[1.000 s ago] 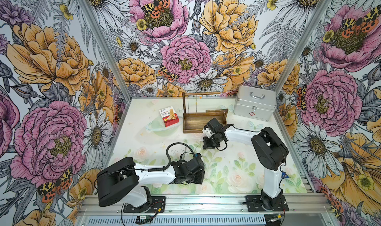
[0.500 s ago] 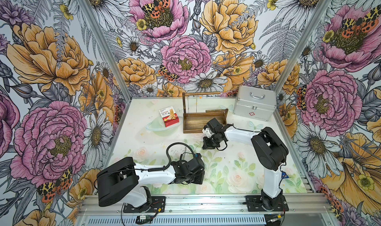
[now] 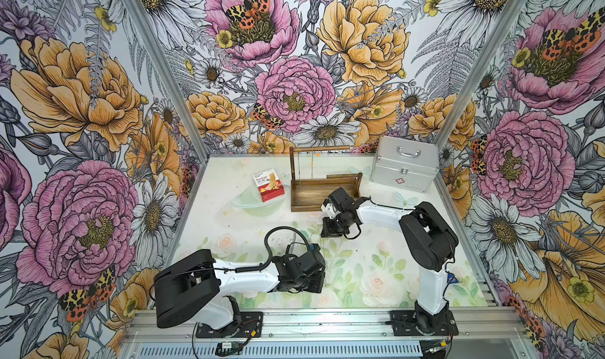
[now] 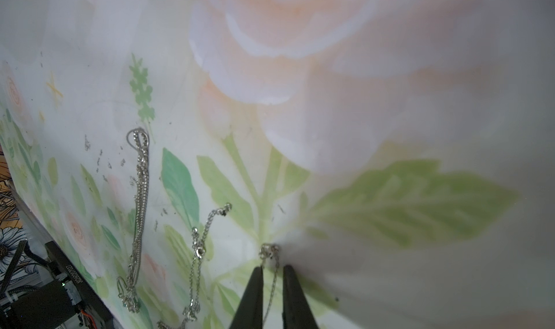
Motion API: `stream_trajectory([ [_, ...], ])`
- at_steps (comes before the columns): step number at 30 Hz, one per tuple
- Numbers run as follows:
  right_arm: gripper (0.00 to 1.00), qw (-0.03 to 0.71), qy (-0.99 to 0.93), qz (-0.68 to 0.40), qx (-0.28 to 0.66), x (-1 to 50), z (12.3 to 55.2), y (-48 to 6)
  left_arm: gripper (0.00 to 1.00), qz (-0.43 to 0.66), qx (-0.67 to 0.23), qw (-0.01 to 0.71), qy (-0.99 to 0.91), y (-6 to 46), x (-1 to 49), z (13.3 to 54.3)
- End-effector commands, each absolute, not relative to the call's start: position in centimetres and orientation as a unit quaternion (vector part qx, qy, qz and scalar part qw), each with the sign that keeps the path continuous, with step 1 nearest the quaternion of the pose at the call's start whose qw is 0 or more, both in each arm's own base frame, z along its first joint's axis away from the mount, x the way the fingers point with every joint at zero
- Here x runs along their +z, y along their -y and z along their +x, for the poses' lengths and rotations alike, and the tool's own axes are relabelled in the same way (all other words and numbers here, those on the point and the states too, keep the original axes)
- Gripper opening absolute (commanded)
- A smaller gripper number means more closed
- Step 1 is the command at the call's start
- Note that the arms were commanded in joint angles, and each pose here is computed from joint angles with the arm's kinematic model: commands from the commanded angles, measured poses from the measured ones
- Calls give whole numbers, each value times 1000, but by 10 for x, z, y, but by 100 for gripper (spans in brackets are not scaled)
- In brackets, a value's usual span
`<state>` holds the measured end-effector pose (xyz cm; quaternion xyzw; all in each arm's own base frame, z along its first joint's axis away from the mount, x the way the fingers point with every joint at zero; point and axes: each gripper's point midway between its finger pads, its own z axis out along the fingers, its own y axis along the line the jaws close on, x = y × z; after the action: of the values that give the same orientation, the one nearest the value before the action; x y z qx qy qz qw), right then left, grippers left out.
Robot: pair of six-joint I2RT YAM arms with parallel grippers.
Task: Take the necklace off the jewelry display stand
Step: Place the necklace at the center of the board.
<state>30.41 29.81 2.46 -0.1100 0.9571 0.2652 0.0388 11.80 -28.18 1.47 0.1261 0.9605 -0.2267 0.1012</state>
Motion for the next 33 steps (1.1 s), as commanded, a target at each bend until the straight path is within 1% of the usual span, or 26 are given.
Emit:
stream_trajectory([
  [1,18,62,-952,-110,278,41,309,-297,3,134,-222,112,-959,287,19,122],
  [3,19,68,-951,-109,280,43,309,-296,3,136,-225,111,-958,289,20,122],
  [6,25,78,-950,-109,283,46,309,-295,3,139,-229,113,-957,293,23,124],
  [11,29,102,-945,-109,290,55,309,-291,5,142,-233,115,-955,298,29,127],
  [16,29,135,-939,-108,297,68,308,-287,7,145,-234,117,-954,301,35,129],
  [21,29,200,-927,-93,303,89,309,-272,11,145,-240,128,-951,302,50,134],
  [26,31,280,-903,-50,322,115,310,-244,22,136,-253,152,-946,297,73,147],
  [30,33,333,-876,-9,349,131,306,-217,37,122,-264,175,-941,288,93,159],
  [31,34,345,-869,-4,355,136,305,-212,42,116,-265,181,-940,284,98,162],
  [33,35,366,-857,4,362,143,302,-204,50,106,-267,193,-938,276,109,169],
])
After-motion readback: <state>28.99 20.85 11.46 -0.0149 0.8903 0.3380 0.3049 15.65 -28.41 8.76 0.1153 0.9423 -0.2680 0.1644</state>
